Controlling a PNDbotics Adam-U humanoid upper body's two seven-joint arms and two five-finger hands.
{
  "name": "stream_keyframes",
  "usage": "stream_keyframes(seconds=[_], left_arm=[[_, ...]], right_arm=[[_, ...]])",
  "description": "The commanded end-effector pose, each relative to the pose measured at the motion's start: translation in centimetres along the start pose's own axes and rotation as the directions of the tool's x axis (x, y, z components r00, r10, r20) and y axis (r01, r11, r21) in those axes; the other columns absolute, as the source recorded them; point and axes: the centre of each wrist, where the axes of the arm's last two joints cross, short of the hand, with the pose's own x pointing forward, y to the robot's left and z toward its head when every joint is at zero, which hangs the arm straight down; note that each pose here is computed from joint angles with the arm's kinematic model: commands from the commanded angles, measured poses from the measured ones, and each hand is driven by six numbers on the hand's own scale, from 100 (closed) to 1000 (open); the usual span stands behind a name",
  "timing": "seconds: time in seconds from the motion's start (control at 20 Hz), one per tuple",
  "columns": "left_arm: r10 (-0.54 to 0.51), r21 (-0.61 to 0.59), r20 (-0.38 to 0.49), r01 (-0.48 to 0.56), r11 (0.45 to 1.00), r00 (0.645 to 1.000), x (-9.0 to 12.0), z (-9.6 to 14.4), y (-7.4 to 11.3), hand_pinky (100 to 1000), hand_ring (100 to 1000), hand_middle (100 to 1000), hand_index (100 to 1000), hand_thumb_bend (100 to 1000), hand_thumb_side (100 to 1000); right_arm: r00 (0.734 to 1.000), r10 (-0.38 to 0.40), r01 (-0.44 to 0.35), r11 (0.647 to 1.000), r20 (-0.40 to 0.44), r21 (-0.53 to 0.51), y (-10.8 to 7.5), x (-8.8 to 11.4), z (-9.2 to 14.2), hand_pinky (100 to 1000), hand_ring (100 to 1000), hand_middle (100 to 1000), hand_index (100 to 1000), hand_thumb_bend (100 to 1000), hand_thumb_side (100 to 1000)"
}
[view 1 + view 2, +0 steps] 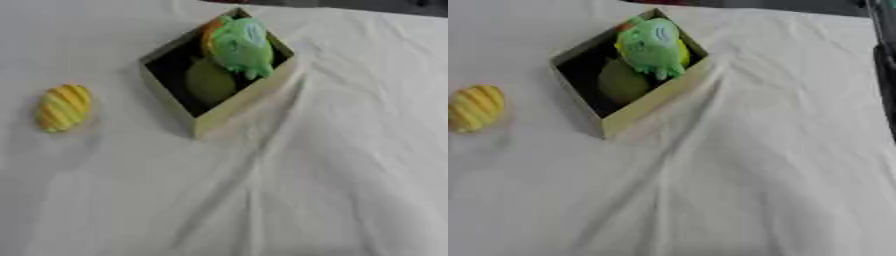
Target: Pick up objects on the table and place them in the box.
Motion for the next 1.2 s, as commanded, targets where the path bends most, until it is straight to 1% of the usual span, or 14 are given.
stream_keyframes(seconds=[0.05, 0.2, 0.35, 0.4, 0.45, 0.55, 0.6, 0.7, 0.75, 0.85, 1.0, 1.05, 1.1, 1.2], left_arm=[[-0.134, -0.079, -0.008, 0.133, 0.988, 0.991, -0.7, -0.6, 1.7, 704, 753, 746, 848, 452, 470], [-0.256, -0.208, -0.035, 0.244, 0.947, 0.966, -2.0, -0.7, 2.3, 720, 756, 750, 858, 470, 497], [-0.383, -0.354, -0.051, 0.342, 0.871, 0.922, -3.6, -0.5, 2.8, 735, 759, 753, 865, 489, 526], [-0.427, -0.403, -0.054, 0.371, 0.837, 0.903, -4.2, -0.4, 3.0, 750, 765, 759, 877, 508, 563], [-0.467, -0.45, -0.055, 0.396, 0.8, 0.883, -4.7, -0.2, 3.2, 762, 771, 766, 887, 529, 595], [-0.549, -0.543, -0.048, 0.439, 0.716, 0.835, -5.8, 0.3, 3.7, 771, 775, 770, 892, 548, 614], [-0.588, -0.583, -0.042, 0.458, 0.671, 0.808, -6.3, 0.5, 4.0, 783, 780, 775, 898, 568, 637], [-0.665, -0.655, -0.02, 0.493, 0.573, 0.746, -7.3, 0.7, 4.9, 798, 785, 777, 902, 593, 652], [-0.695, -0.688, -0.002, 0.503, 0.523, 0.719, -7.8, 0.8, 5.4, 800, 786, 777, 901, 599, 649], [-0.734, -0.739, 0.052, 0.521, 0.428, 0.677, -8.4, 0.9, 6.4, 805, 788, 777, 898, 629, 636], [-0.772, -0.783, 0.152, 0.552, 0.287, 0.618, -8.5, 0.4, 8.3, 816, 797, 786, 899, 666, 623], [-0.779, -0.793, 0.181, 0.557, 0.246, 0.601, -8.4, 0.2, 9.0, 818, 798, 787, 899, 670, 620], [-0.78, -0.805, 0.2, 0.553, 0.215, 0.593, -8.4, 0.1, 9.4, 824, 803, 791, 899, 687, 625], [-0.776, -0.827, 0.218, 0.534, 0.175, 0.592, -8.6, 0.1, 9.7, 827, 805, 794, 898, 702, 634]], right_arm=[[0.999, 0.028, -0.024, 0.996, 0.046, -0.091, -2.0, 2.0, 0.8, 893, 909, 645, 770, 105, 416], [0.999, 0.005, 0.001, 0.992, 0.046, -0.129, -2.0, 3.3, 2.0, 892, 907, 646, 770, 117, 412], [0.999, -0.028, 0.034, 0.987, 0.044, -0.16, -1.8, 4.7, 3.1, 892, 905, 646, 770, 128, 408], [0.998, -0.04, 0.047, 0.984, 0.043, -0.174, -1.7, 4.9, 3.5, 892, 903, 647, 770, 137, 403], [0.998, -0.05, 0.058, 0.981, 0.044, -0.188, -1.7, 4.9, 3.8, 892, 902, 647, 769, 144, 400], [0.996, -0.071, 0.081, 0.973, 0.055, -0.217, -1.7, 4.9, 4.1, 892, 901, 647, 769, 147, 399], [0.995, -0.081, 0.093, 0.969, 0.062, -0.23, -1.6, 4.9, 4.2, 892, 901, 648, 769, 149, 399], [0.992, -0.102, 0.119, 0.959, 0.078, -0.257, -1.6, 4.9, 4.3, 892, 901, 648, 769, 152, 399], [0.99, -0.112, 0.131, 0.954, 0.085, -0.269, -1.6, 4.9, 4.3, 892, 901, 648, 769, 153, 399], [0.988, -0.124, 0.147, 0.945, 0.096, -0.291, -1.6, 5.0, 4.3, 893, 901, 649, 769, 154, 401], [0.987, -0.123, 0.15, 0.936, 0.101, -0.318, -1.2, 5.0, 4.1, 893, 901, 647, 768, 157, 404], [0.987, -0.12, 0.148, 0.934, 0.103, -0.325, -1.0, 5.0, 4.0, 893, 901, 647, 768, 158, 404], [0.988, -0.116, 0.145, 0.932, 0.104, -0.332, -0.9, 5.0, 3.9, 892, 900, 647, 768, 160, 402], [0.989, -0.106, 0.136, 0.928, 0.106, -0.346, -0.6, 5.0, 3.8, 892, 898, 647, 767, 162, 400]])
